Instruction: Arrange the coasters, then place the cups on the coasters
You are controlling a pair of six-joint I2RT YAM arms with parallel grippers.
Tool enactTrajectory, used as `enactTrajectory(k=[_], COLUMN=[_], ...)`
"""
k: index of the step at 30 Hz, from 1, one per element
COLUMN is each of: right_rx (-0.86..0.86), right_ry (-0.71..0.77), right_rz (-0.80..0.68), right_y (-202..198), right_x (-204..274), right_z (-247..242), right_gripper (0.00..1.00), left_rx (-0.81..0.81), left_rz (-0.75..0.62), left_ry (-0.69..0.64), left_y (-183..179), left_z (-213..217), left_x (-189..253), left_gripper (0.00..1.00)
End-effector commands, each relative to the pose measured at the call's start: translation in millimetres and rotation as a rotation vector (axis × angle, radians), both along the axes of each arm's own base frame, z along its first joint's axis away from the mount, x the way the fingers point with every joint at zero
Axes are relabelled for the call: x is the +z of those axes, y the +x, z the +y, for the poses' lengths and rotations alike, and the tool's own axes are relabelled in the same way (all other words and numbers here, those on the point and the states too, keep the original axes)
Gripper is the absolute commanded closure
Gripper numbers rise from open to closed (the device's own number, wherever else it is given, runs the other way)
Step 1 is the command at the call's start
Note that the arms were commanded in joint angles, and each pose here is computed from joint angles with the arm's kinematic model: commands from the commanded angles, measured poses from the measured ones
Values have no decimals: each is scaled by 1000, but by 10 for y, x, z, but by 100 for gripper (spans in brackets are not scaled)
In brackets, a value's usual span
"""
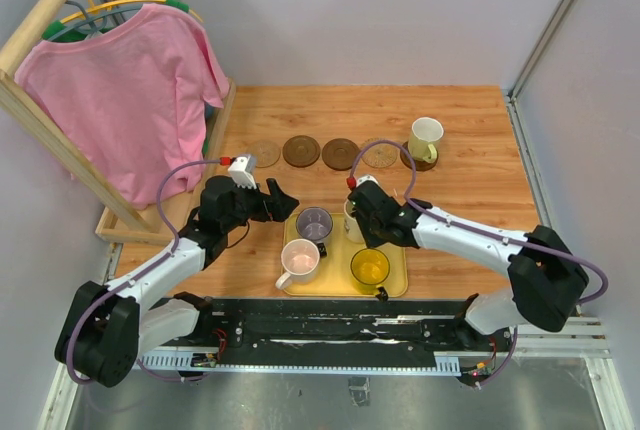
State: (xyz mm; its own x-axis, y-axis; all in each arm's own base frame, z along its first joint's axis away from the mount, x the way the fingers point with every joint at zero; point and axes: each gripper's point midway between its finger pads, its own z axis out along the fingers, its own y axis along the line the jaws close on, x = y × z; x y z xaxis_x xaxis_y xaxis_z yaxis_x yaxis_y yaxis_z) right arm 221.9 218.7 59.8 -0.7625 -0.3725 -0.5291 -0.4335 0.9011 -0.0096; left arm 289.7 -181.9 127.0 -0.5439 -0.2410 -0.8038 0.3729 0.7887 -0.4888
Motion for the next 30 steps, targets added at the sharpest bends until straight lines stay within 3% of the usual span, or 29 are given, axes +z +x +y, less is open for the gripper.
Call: enactTrajectory(k=[1,12,30], right_rx=[19,-43,-110], right_ry=[21,10,69], right_rz=[-121,-353,-449], right_y=[116,566,1997], right_x=[319,960,884], right_z=[0,-192,-523], right_gripper=[99,99,99], left_rx=[-6,-8,47], left_rz=[-37,-60,-87], left_ry=[-6,-26,-24], left_y=[-9,28,286], left_z=[-19,-47,-55], left_x=[79,159,231], left_gripper=[0,0,0])
